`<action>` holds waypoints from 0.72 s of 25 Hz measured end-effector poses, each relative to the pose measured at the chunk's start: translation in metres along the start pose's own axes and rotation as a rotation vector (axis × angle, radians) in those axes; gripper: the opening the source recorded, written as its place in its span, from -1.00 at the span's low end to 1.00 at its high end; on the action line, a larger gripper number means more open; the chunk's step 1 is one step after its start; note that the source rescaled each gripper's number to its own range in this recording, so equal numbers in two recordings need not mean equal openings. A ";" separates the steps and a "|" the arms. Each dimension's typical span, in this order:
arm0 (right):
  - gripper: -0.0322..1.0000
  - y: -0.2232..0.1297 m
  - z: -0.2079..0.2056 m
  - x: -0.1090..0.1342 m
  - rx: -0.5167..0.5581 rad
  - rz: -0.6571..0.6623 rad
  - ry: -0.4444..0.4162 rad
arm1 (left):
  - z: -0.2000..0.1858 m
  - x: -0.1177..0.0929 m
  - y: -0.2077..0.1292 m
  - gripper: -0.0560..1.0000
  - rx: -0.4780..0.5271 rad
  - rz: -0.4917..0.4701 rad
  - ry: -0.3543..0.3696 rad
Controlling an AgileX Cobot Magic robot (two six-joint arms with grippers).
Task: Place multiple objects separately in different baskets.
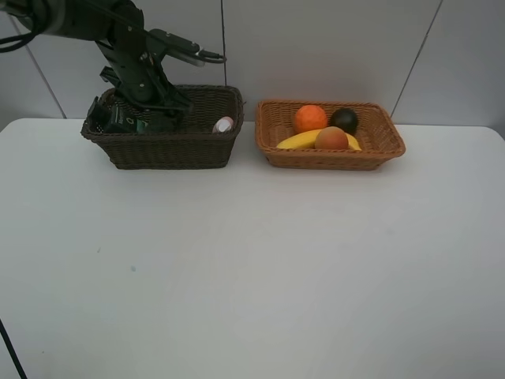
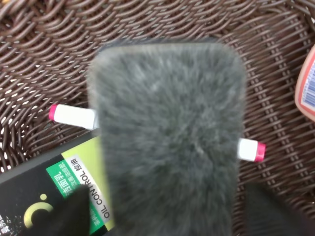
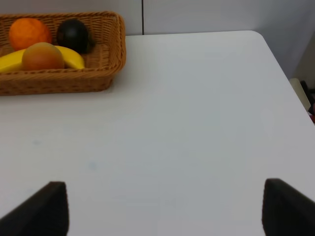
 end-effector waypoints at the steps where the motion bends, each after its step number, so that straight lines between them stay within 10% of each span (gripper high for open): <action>1: 0.97 0.000 0.000 0.000 0.000 0.000 0.000 | 0.000 0.000 0.000 0.86 0.000 -0.003 0.000; 12: 0.97 0.000 0.000 0.000 0.000 0.000 0.000 | -0.007 0.002 0.003 0.99 -0.010 -0.011 0.004; 18: 0.97 0.000 0.000 0.000 0.000 0.000 0.000 | -0.077 0.023 0.019 0.99 -0.083 -0.038 0.042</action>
Point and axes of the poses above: a point on each arm's last joint axis where the gripper is mounted, z pointing out along that axis toward the gripper, x along the wrist's bending axis when the last joint is at zero, y = z × x, the point moved 10 cm from there along z, pointing out along that axis toward the gripper, and after that the axes turned 12 degrees about z, right-handed, at the moved point
